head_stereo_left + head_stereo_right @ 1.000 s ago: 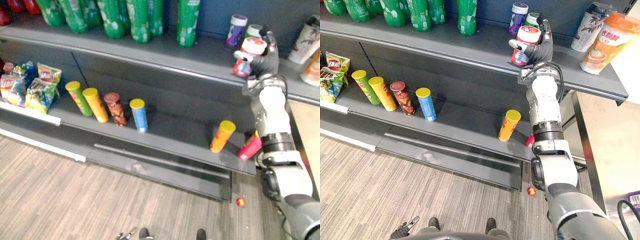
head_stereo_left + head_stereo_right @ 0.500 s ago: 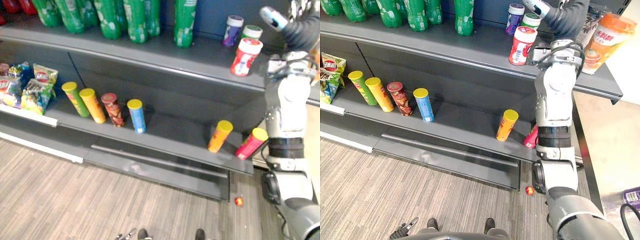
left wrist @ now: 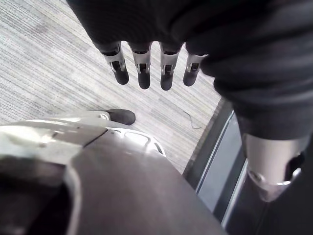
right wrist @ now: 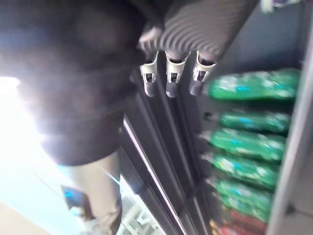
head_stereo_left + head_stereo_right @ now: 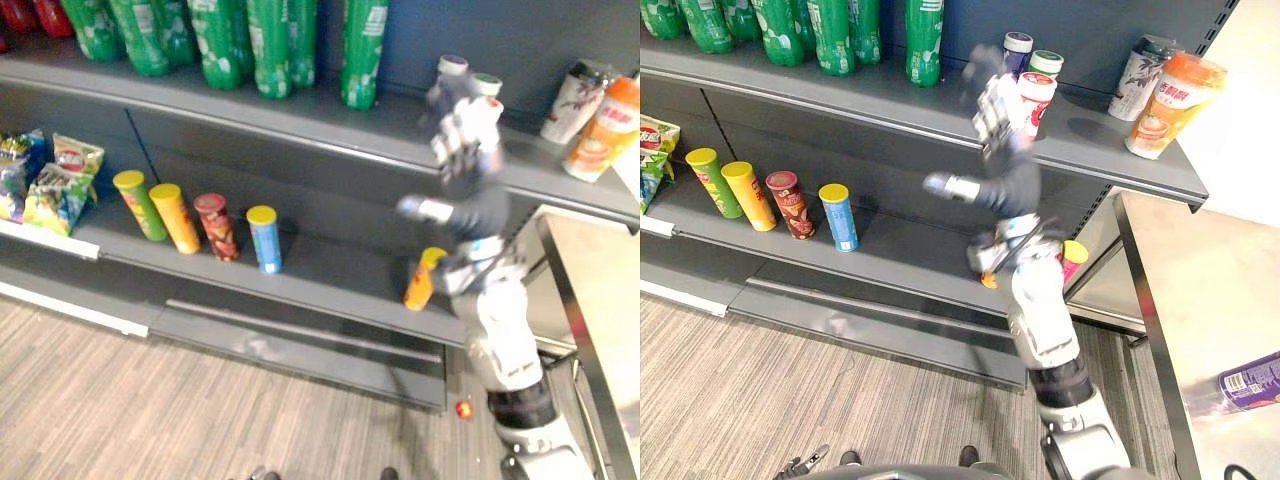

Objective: Put the gum and the chips on the shelf.

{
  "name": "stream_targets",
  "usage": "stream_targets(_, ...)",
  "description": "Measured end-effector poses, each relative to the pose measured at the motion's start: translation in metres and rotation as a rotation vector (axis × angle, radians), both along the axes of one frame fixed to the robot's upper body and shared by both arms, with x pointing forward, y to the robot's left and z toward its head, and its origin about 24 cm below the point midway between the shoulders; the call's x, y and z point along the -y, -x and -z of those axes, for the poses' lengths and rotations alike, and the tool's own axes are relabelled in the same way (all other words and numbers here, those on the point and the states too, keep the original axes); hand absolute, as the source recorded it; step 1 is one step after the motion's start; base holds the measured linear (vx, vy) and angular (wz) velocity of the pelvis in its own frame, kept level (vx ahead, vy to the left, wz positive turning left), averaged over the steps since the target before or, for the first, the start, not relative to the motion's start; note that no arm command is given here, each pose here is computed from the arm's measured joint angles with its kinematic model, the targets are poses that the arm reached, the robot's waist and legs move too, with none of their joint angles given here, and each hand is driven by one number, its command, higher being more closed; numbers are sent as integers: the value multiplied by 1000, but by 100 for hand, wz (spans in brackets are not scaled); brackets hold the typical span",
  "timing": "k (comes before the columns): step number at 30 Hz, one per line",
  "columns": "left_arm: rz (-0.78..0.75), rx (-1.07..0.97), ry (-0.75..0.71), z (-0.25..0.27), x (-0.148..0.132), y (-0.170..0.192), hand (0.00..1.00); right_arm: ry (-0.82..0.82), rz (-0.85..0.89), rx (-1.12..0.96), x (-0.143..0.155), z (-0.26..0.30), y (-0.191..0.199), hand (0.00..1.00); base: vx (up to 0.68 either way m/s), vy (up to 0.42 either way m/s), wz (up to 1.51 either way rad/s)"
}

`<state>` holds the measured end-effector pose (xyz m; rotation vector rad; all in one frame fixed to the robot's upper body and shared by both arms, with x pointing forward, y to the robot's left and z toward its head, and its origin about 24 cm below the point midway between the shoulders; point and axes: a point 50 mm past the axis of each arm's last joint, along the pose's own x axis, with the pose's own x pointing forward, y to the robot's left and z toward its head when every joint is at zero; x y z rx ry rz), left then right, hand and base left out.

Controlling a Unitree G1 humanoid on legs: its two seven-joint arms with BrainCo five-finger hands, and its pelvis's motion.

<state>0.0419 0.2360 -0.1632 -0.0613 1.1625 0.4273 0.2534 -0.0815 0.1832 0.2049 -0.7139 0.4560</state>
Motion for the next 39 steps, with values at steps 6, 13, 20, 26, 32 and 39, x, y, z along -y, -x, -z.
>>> stream_targets(6,-36,-8,13,1,0,5,0,97,-108,-514,-1,122,47,0,16,0,-8)
stream_targets(13,-54,-20,73,4,8,13,0,191,147,-996,65,222,91,0,-9,6,-6)
stream_targets(20,-68,-12,111,6,18,13,0,251,331,-1375,102,293,133,0,-3,-2,-1)
stream_targets(26,-107,-5,126,7,21,14,0,154,547,-1736,131,335,189,0,16,-2,-4)
stream_targets(32,-120,1,135,7,21,14,0,89,636,-1896,134,346,223,0,45,5,1)
stream_targets(39,-157,30,146,6,18,9,0,15,738,-2014,140,351,249,0,46,32,11)
